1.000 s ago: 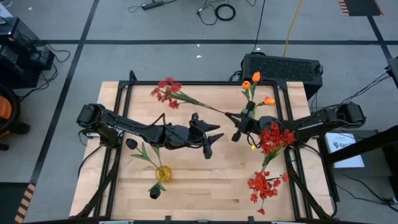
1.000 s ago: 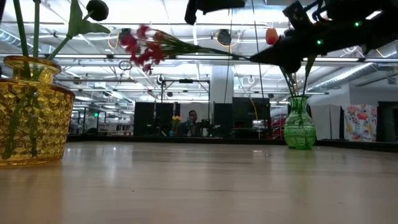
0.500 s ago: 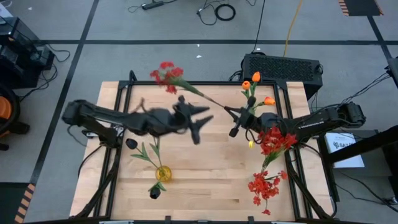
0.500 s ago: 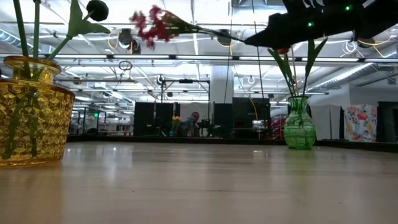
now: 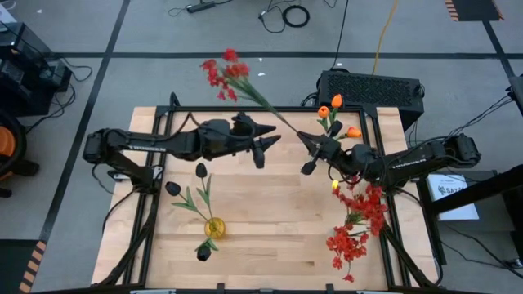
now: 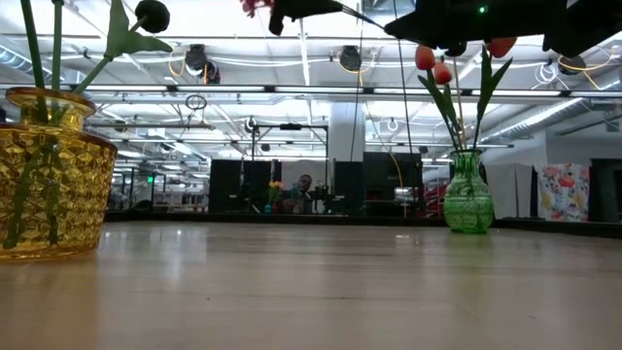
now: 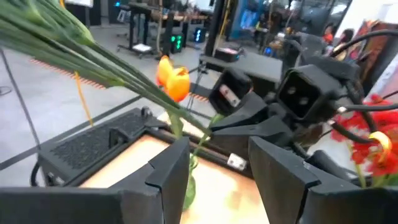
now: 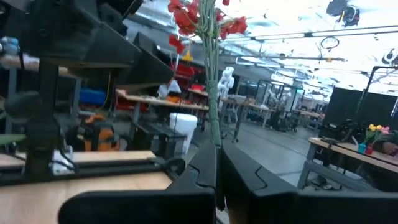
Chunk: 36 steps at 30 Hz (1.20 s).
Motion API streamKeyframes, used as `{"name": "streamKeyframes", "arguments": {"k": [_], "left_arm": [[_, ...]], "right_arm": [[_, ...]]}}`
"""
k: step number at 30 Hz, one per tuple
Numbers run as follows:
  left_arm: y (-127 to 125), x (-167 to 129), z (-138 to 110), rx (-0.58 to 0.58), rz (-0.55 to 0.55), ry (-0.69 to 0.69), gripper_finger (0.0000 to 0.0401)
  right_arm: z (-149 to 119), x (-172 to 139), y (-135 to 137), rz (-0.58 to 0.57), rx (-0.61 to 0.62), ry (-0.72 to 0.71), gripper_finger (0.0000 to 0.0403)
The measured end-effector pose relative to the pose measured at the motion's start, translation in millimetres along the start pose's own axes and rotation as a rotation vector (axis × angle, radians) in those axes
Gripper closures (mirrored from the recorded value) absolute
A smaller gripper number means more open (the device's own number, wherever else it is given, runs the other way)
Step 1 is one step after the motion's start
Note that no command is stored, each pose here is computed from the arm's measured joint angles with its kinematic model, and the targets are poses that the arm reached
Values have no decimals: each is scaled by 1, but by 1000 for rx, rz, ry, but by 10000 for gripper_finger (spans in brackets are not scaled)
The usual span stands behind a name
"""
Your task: Sort flowers into vase by color
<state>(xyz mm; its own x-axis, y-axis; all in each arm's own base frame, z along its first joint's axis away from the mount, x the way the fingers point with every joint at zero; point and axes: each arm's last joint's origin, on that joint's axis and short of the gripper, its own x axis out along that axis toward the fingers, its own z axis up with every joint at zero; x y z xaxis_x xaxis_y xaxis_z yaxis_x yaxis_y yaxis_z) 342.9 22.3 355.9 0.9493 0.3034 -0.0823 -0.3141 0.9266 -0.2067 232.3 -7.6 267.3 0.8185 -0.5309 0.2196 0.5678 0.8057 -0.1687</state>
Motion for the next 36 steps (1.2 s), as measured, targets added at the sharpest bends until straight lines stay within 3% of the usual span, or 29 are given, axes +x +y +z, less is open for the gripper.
{"name": "streamKeyframes", "arguments": {"k": [7, 12, 20, 23, 30, 36], "left_arm": [[4, 3, 5, 9, 22, -62, 228], [1, 2, 12, 56, -63, -118, 222], [-5, 1, 17, 117, -218, -164, 125], [-7, 0, 20, 171, -281, -194, 109], [-11, -4, 29, 255, -361, -306, 121], [-11, -4, 31, 259, -366, -328, 159]], "right_arm": [[7, -1, 0, 58, 39, -83, 403], [10, -1, 2, 151, 59, -139, 403], [17, -3, 3, 251, 97, -235, 403], [20, -4, 4, 277, 105, -267, 403], [21, -4, 5, 338, 88, -301, 403], [22, -5, 5, 342, 87, -308, 403]]}}
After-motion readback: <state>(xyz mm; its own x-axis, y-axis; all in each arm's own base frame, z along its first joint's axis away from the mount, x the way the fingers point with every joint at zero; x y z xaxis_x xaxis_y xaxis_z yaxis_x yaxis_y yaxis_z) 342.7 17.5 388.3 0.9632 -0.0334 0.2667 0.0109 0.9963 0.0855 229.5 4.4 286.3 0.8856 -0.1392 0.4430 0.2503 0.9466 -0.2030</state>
